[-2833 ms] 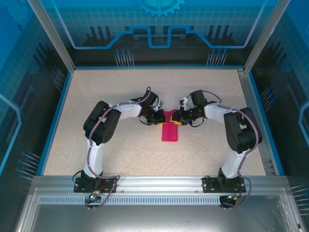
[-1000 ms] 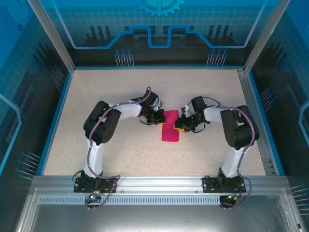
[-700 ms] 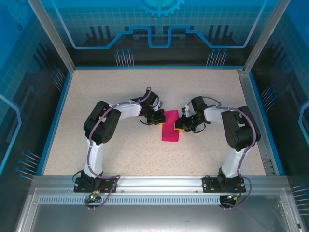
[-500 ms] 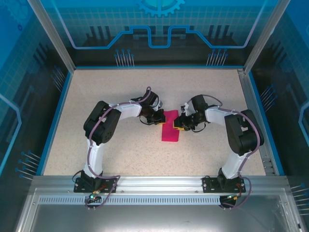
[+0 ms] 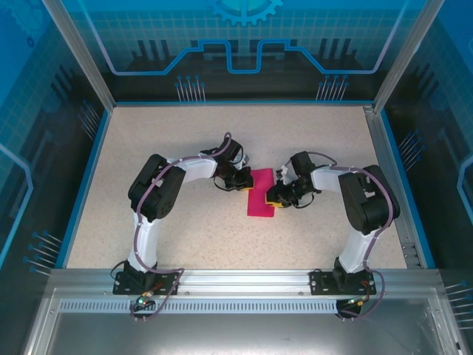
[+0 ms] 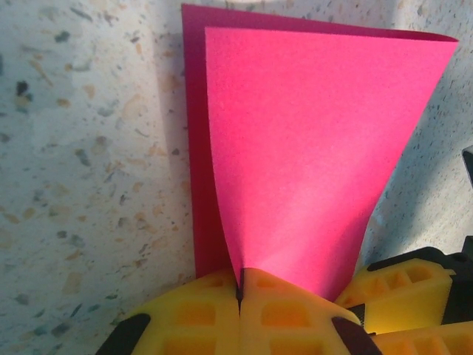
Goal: Fold a paper plane with a square sheet of paper (pick it up from the middle)
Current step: Fold the square sheet of paper in half at the center of the table.
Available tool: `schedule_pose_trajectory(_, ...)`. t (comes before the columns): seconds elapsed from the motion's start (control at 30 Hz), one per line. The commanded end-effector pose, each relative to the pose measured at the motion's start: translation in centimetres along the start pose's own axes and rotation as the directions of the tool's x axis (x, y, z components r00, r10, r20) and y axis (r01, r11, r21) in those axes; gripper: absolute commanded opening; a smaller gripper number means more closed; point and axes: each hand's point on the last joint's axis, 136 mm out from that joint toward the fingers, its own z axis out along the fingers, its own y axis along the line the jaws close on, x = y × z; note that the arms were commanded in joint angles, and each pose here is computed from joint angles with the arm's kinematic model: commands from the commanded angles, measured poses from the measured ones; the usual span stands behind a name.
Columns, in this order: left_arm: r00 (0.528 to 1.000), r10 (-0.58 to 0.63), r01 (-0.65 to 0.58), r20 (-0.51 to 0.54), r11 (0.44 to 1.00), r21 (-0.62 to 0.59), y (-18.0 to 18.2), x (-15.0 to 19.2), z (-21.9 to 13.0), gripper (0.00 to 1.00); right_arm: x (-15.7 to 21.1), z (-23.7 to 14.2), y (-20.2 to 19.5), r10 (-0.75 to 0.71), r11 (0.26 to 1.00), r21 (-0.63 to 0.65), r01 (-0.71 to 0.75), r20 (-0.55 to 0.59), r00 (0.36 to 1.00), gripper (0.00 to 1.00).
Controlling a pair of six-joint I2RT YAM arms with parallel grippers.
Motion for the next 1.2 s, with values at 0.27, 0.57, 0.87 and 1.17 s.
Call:
schedule_pose_trajectory(0.27, 0.998, -0.050, 0.045, -0.048, 0.994, -0.099, 3.2, 1.1, 1.1, 0.04, 2.0, -1.0, 2.0, -0.038, 0.998, -0.044, 0.038, -0.010, 0.999, 0.25)
schedule_pose_trajectory(0.57, 0.997, -0.053, 0.048, -0.051, 0.994, -0.100, 3.4, 1.2, 1.2, 0.04, 3.4, 0.9, -0.9, 0.017, 1.000, 0.012, -0.016, -0.054, 0.998, 0.25)
schedule_pose_trajectory(0.87, 0.997, -0.053, 0.047, -0.054, 0.994, -0.100, 3.4, 1.3, 1.3, 0.04, 3.6, -0.8, 2.0, -0.041, 0.998, -0.040, 0.040, -0.026, 0.999, 0.26)
schedule_pose_trajectory(1.17, 0.997, -0.049, 0.043, -0.057, 0.994, -0.099, 3.4, 1.3, 1.3, 0.04, 5.0, 0.6, -0.4, 0.004, 1.000, 0.006, -0.003, -0.051, 0.999, 0.25)
